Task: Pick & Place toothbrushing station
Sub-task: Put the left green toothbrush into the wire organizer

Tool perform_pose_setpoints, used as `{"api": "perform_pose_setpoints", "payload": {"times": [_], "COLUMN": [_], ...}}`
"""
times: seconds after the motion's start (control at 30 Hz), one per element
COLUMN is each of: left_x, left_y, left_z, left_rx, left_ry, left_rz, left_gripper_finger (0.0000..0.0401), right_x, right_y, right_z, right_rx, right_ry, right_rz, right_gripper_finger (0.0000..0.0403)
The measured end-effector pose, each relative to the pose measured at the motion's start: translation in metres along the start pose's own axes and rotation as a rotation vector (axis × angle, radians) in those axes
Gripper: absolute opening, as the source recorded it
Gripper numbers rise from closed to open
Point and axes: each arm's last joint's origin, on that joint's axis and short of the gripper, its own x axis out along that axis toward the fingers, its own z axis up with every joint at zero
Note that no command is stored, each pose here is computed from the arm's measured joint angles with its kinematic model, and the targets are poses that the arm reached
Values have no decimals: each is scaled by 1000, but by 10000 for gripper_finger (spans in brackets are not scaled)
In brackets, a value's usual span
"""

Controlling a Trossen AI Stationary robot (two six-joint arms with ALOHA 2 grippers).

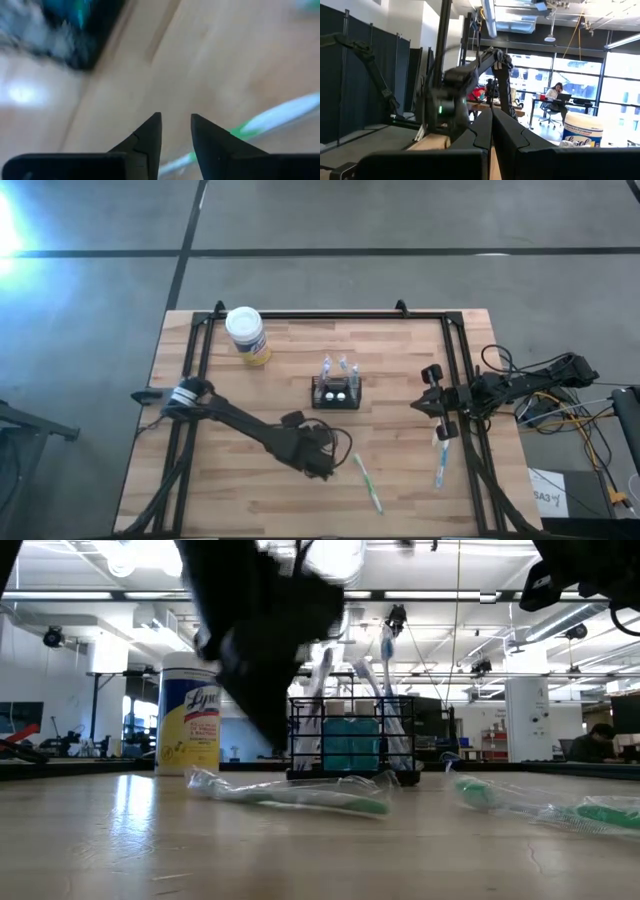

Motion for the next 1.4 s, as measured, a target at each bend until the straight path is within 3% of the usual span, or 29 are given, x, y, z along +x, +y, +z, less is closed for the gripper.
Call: {"api": "perform_pose_setpoints", "payload": {"times": [0.1, 0.27, 0.4, 0.67, 0.97, 1.2, 1.4], "left_x": [-14, -19, -8, 8, 5, -13, 4], "left_y": [-2, -18, -27, -35, -31, -32, -30], "left_z": [10, 22, 23, 12, -17, -3, 15], "left_rx": [0, 47, 52, 125, 158, 142, 164], "left_ry": [-67, -124, -137, 2, 241, 20, -58], "left_rz": [-65, -282, -314, -405, -317, -270, -279], "left_gripper_finger": [105, 91, 70, 7, 5, 5, 3], "right_x": [0, 0, 0, 0, 0, 0, 0], "right_y": [0, 0, 0, 0, 0, 0, 0], "right_z": [0, 0, 0, 0, 0, 0, 0], "right_rx": [0, 0, 0, -5, -3, -1, -4], "right_ry": [0, 1, 1, 0, 3, 2, -1], "right_rz": [0, 0, 0, 0, 0, 0, 0], "right_gripper_finger": [8, 8, 8, 8, 8, 8, 8]}}
